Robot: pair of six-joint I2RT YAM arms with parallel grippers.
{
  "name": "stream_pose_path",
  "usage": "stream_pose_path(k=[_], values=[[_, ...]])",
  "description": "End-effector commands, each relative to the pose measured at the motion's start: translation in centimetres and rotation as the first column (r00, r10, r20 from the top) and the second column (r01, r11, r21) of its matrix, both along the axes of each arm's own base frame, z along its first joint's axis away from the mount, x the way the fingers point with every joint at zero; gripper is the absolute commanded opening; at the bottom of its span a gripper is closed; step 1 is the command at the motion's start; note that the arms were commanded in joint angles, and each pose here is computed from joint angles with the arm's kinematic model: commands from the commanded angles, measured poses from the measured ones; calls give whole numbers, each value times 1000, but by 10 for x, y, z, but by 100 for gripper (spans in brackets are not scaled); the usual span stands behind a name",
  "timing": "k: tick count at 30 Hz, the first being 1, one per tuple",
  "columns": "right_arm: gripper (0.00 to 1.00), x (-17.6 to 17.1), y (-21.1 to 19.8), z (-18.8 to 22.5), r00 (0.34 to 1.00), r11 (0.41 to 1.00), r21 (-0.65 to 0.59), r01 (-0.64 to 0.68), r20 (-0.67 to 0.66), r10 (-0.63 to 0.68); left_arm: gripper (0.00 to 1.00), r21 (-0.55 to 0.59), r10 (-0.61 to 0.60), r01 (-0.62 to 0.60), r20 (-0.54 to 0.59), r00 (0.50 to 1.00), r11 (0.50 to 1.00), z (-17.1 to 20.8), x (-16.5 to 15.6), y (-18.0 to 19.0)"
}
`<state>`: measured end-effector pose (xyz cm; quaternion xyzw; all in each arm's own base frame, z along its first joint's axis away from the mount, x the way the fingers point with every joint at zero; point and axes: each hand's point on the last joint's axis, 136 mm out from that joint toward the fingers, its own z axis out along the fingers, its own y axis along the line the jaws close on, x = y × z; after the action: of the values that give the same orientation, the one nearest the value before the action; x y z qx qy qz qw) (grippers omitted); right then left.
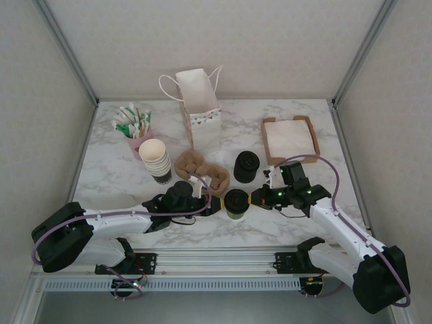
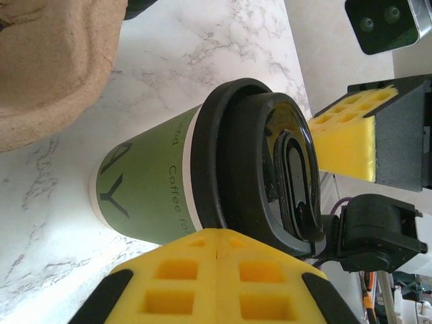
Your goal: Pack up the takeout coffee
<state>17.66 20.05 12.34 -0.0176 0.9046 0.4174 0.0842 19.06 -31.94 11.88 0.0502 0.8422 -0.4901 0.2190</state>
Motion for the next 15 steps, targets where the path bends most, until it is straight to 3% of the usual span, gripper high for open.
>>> stream_pose_path(k=[1, 15], values=[[0, -2, -8, -25, 999, 996, -84, 6, -40, -10, 0, 4, -27, 27, -18, 999, 1000, -9, -8, -2], [0, 19, -6, -18, 1000, 990, -141, -13, 5, 14, 0, 0, -54, 54, -38, 998, 999, -13, -19, -15]])
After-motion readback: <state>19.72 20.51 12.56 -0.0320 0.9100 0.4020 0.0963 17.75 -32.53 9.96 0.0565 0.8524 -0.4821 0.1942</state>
